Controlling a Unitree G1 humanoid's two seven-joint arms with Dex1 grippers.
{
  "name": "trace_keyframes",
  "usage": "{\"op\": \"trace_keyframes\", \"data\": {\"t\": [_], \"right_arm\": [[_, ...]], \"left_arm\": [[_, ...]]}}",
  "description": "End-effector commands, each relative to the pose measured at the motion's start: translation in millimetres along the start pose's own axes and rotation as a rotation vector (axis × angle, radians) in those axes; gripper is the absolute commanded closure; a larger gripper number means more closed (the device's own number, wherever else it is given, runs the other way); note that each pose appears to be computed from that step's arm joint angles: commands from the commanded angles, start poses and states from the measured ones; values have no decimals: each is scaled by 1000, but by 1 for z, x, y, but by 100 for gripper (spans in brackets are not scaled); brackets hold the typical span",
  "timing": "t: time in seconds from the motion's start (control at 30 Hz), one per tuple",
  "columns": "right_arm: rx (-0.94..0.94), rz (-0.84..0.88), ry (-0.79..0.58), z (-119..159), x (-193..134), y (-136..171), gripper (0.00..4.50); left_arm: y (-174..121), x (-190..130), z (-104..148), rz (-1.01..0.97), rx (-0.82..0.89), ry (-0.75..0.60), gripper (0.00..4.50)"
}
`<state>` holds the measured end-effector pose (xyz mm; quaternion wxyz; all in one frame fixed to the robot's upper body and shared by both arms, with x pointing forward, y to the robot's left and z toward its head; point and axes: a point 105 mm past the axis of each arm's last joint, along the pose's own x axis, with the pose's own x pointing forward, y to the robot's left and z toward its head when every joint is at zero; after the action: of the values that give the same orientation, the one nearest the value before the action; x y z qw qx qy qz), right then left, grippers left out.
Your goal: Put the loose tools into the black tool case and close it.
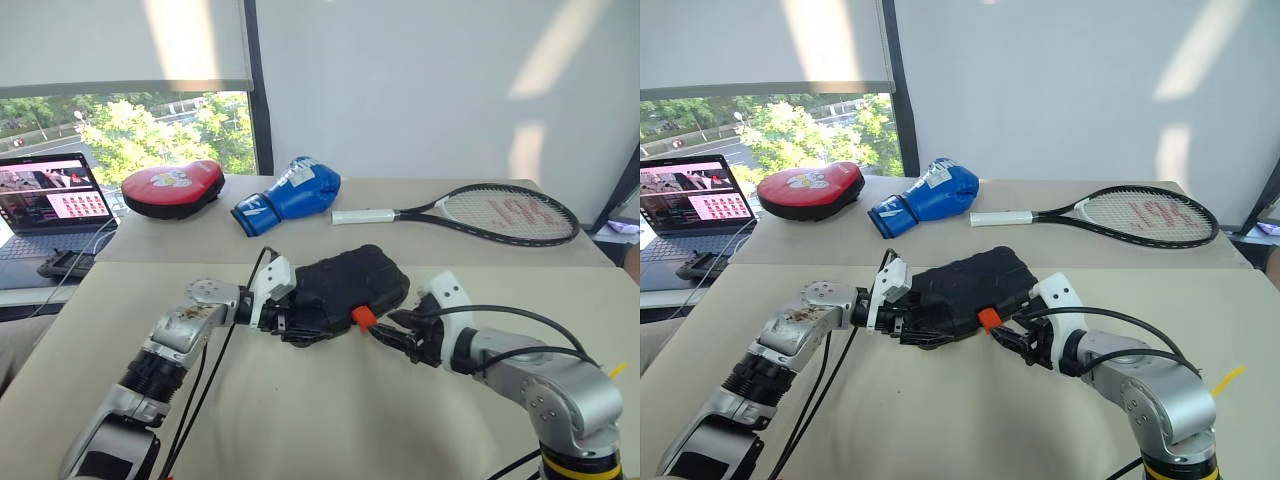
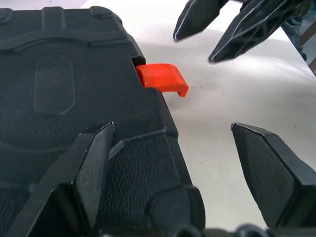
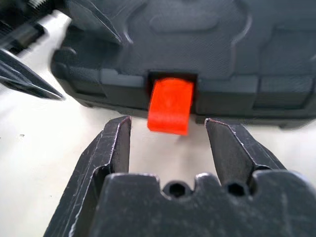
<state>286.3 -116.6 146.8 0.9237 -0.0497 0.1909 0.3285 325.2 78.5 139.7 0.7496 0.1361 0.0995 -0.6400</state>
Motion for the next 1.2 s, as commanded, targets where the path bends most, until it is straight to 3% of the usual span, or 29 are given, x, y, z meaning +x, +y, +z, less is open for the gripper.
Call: {"op": "trace_keyframes", "data": {"t": [0.03, 0.37, 0.57, 0.83, 1.2], "right_arm": [[-6, 1, 9, 6, 9, 2, 168], [34, 25, 57, 9, 30, 0, 168], [7, 14, 72, 9, 31, -3, 332], [-13, 35, 77, 3, 26, 7, 332], [29, 0, 41, -16, 43, 4, 332]], "left_arm": [[-4, 3, -20, -8, -56, 62, 41], [-8, -1, -22, 17, -50, 67, 41], [-9, -1, -23, 27, -54, 65, 41], [-8, 0, -25, 35, -63, 68, 41], [-8, 1, -25, 33, -61, 72, 41]]}}
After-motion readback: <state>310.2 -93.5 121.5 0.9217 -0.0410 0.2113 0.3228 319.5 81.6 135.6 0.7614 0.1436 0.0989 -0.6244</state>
